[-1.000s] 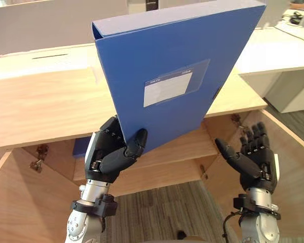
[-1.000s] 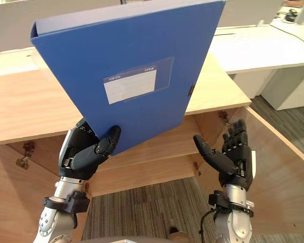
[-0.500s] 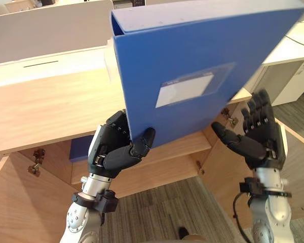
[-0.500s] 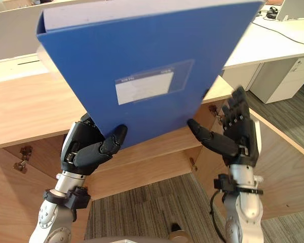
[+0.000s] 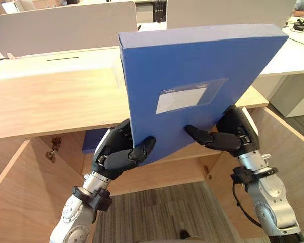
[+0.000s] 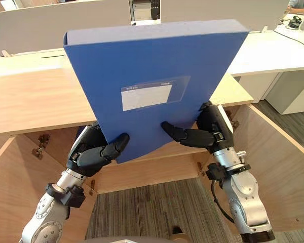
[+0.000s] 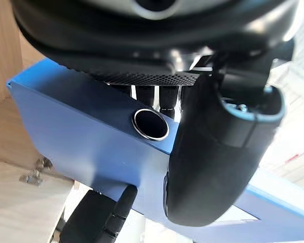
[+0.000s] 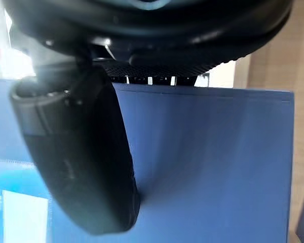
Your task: Walk over to the cabinet, pick up the folder, carry it to the office cabinet, place the folder inside the office cabinet, then close the office cabinet door
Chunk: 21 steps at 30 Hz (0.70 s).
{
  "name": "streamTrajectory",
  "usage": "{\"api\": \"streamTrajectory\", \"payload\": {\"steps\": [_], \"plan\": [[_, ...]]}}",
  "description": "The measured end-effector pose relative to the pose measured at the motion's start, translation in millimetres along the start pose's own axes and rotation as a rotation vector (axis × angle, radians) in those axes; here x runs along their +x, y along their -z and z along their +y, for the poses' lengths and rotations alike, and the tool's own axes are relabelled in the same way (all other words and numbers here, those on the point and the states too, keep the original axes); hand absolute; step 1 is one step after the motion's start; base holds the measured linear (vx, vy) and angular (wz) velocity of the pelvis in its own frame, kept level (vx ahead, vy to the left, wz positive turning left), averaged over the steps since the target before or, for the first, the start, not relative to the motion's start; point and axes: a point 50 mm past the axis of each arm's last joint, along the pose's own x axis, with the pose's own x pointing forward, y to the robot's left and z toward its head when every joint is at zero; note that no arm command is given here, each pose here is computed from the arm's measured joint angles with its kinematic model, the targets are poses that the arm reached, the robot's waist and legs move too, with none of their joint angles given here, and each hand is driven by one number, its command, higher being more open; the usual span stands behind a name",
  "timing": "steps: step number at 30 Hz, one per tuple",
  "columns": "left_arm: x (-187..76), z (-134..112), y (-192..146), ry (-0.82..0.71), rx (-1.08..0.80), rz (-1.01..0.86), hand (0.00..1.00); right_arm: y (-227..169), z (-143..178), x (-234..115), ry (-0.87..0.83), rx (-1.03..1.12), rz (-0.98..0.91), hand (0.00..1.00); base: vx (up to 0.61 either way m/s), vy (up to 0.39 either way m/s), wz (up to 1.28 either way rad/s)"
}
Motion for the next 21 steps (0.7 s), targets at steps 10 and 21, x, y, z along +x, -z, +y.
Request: {"api": "streamTrajectory", "payload": {"steps": [10,21], "plan": [[-1,9,-2,-0.072,0.106,-0.018,1.0,9,24,3,-0.08,0.087,0.002,0.0,-0.03,-0.031,0.13],[-49,43,14,-0.754,0.198,-0.168,1.0,17,42,8,0.168,0.228,-0.085,0.0,-0.04,-0.029,0.17]]}}
